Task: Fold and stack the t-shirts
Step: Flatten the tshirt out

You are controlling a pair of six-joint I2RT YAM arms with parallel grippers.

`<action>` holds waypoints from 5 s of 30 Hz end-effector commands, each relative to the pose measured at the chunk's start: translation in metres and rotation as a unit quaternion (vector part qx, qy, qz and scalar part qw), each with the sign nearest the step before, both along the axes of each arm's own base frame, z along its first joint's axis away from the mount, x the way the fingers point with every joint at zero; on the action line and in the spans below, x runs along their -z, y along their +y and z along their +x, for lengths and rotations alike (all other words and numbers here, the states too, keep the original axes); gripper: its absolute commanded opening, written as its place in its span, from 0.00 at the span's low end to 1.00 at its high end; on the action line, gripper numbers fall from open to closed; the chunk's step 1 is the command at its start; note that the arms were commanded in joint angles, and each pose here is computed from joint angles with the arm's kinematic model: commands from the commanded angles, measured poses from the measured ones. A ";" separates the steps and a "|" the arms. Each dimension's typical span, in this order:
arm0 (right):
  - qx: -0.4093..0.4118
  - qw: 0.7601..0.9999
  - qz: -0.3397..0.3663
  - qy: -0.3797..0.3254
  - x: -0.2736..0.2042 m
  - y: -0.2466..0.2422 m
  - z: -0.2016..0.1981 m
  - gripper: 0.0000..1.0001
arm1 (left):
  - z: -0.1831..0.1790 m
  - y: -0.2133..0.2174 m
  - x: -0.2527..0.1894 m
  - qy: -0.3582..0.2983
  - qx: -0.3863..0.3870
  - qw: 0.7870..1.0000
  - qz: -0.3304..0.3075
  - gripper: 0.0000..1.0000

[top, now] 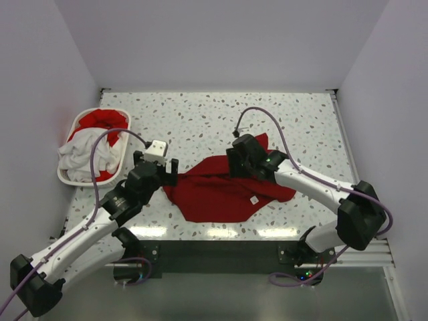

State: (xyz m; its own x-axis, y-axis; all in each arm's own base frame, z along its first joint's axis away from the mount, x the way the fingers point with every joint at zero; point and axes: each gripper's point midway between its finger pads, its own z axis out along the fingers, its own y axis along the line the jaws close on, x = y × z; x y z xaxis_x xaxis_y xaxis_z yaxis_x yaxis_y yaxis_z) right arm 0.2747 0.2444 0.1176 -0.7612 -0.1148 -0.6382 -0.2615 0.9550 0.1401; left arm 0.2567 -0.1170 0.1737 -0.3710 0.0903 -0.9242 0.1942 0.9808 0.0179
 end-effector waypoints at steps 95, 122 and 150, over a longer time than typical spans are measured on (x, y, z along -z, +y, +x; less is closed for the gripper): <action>-0.021 0.986 -0.121 0.109 0.057 -0.083 -0.101 0.59 | 0.016 -0.046 0.102 0.191 -0.057 0.979 -0.041 0.94; 0.144 0.981 -0.115 -0.054 -0.080 -0.137 0.136 0.66 | -0.005 -0.029 0.137 0.232 -0.080 0.969 -0.019 0.77; 0.113 0.936 0.029 0.331 0.110 -0.112 -0.125 0.71 | -0.018 -0.028 0.143 0.277 -0.073 0.958 -0.004 0.78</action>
State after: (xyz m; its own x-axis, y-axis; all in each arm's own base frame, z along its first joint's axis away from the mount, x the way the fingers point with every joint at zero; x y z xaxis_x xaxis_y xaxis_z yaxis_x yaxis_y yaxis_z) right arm 0.2161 0.1324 0.0207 -0.9705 0.0681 -0.2314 0.0103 0.9701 0.2425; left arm 0.2442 -0.1478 0.0191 -0.8199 0.0255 -0.5719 0.0475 0.9986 -0.0235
